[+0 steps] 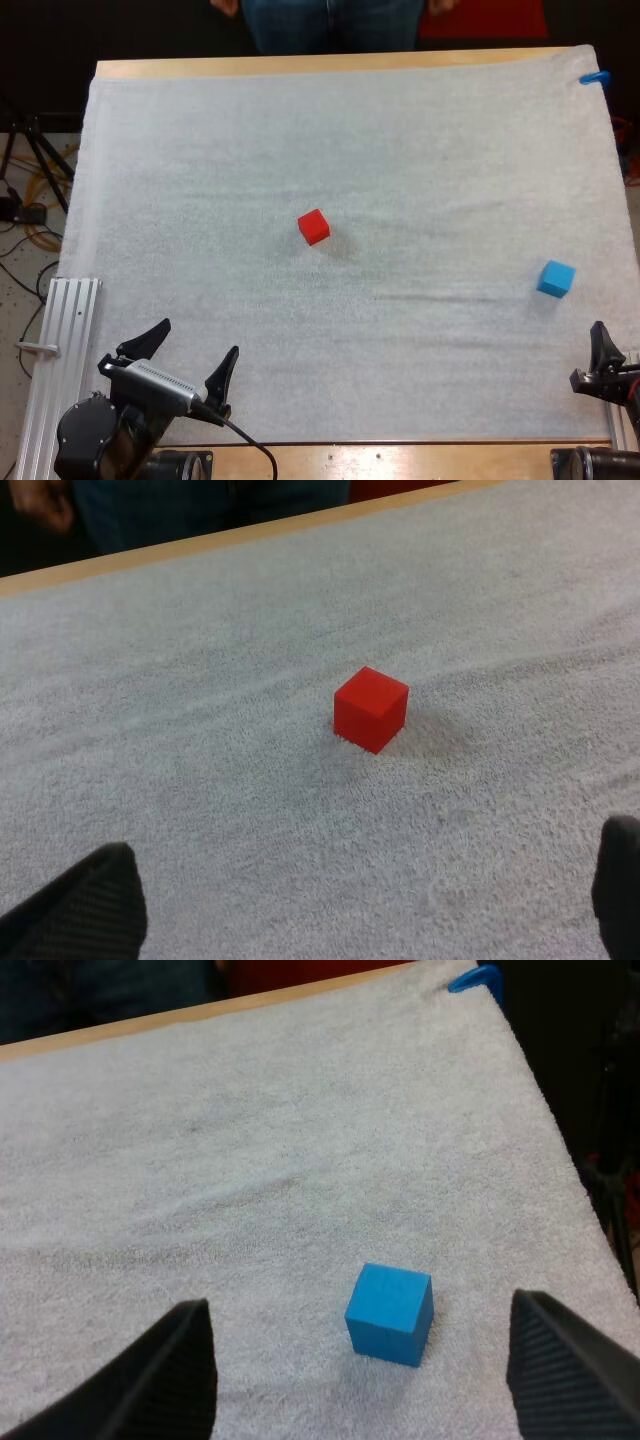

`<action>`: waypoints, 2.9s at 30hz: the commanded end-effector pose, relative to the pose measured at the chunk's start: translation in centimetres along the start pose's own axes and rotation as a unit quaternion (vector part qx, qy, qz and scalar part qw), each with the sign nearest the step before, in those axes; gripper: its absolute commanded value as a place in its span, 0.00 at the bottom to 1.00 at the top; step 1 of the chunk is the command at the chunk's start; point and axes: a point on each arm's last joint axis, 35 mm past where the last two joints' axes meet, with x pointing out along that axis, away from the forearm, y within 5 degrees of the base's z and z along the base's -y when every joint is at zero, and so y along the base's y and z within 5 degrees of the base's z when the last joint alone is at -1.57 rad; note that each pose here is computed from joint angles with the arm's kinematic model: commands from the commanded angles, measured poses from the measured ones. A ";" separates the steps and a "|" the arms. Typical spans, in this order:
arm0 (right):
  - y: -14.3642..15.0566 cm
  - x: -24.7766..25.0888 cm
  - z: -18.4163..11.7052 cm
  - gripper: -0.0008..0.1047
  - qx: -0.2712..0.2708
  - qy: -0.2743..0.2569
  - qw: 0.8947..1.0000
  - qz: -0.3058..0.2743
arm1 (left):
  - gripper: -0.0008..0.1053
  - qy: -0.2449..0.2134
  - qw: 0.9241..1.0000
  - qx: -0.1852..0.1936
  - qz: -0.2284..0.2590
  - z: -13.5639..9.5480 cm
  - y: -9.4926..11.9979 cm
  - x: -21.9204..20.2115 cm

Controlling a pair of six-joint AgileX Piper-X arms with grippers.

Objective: Stack red cube on blue cube

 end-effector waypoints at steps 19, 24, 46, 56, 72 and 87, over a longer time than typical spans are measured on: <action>0.0 -0.4 1.4 0.58 -0.030 0.003 0.999 0.042 | 0.83 -0.020 0.999 0.016 -0.043 1.6 -0.9 -1.2; -0.2 -0.5 4.3 0.58 -0.045 0.033 0.996 0.074 | 0.83 -0.035 0.996 0.033 -0.074 4.6 -2.0 -2.7; 4.1 4.9 17.3 0.59 -0.140 0.056 0.945 0.290 | 0.83 0.050 0.996 0.061 -0.039 12.7 -3.3 -1.2; 14.4 11.8 18.5 0.67 -0.222 0.055 0.919 0.321 | 0.83 0.083 0.995 0.056 -0.029 12.0 -3.1 -1.3; 28.5 25.4 16.2 0.67 -0.273 0.164 0.891 0.324 | 0.83 0.086 0.994 0.055 -0.028 11.9 -3.1 -1.3; 33.9 33.1 8.9 0.67 -0.253 0.263 0.869 0.334 | 0.83 0.086 0.994 0.055 -0.028 11.9 -3.1 -1.3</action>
